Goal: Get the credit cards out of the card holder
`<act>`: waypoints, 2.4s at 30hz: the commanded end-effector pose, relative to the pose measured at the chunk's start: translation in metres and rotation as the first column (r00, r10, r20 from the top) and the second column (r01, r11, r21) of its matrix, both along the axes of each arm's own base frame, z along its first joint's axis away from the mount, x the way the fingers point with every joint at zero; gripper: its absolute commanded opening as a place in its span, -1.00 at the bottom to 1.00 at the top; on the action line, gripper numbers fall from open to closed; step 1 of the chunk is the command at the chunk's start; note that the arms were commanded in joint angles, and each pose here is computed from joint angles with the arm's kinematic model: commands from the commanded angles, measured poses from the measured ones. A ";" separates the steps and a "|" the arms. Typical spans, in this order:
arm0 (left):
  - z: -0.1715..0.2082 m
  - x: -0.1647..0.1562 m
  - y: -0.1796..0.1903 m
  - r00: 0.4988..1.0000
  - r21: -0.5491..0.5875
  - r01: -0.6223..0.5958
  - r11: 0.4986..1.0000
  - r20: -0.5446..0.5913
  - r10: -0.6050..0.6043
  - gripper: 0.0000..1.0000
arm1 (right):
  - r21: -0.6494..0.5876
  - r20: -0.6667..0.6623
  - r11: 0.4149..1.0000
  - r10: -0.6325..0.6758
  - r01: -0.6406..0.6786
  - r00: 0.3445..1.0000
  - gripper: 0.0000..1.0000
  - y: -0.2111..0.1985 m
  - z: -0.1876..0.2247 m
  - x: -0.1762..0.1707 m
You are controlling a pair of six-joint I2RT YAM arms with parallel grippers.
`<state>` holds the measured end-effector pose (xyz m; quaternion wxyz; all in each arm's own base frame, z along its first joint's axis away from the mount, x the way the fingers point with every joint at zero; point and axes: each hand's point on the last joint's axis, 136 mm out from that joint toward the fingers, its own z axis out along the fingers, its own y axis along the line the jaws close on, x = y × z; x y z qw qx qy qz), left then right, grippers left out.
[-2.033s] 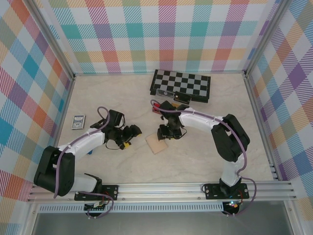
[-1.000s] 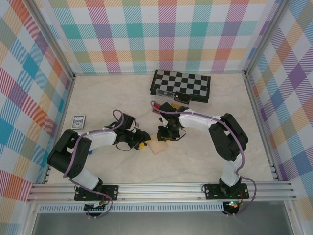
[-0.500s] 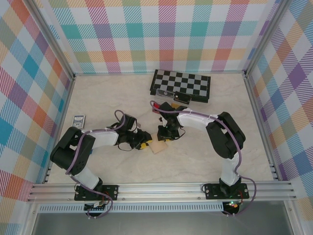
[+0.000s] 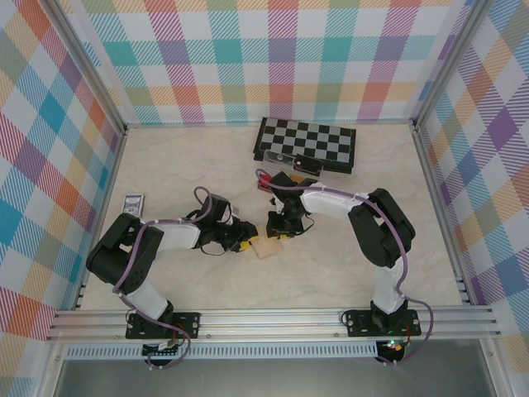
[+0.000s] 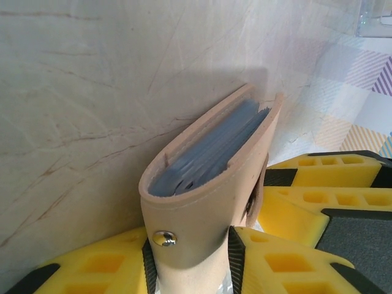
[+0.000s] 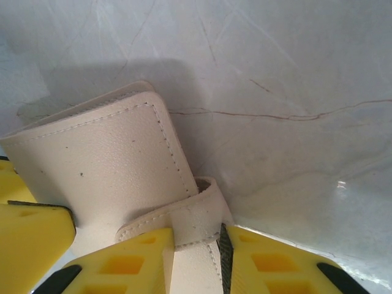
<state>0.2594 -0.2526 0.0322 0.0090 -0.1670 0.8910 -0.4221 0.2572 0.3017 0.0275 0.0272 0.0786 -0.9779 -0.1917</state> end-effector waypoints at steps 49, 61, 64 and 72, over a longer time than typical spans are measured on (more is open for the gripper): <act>0.018 0.006 0.000 0.997 0.030 0.004 1.000 0.076 -0.006 -1.00 | -0.286 0.183 0.958 0.017 0.036 0.983 -0.37 -0.019 0.008 0.015; 0.016 0.006 0.007 0.999 0.084 -0.010 0.996 0.049 0.006 -1.00 | -0.349 0.244 0.931 -0.024 0.110 0.970 -0.45 -0.038 0.019 0.021; 0.014 0.005 0.006 0.999 0.083 -0.005 0.997 0.038 0.002 -1.00 | -0.308 0.229 0.948 -0.013 0.085 0.973 -0.46 -0.029 0.019 0.019; 0.023 0.003 0.002 0.998 0.101 0.028 0.994 0.048 -0.033 -0.89 | -0.225 0.183 0.973 -0.005 0.047 0.983 -0.52 -0.010 0.013 0.014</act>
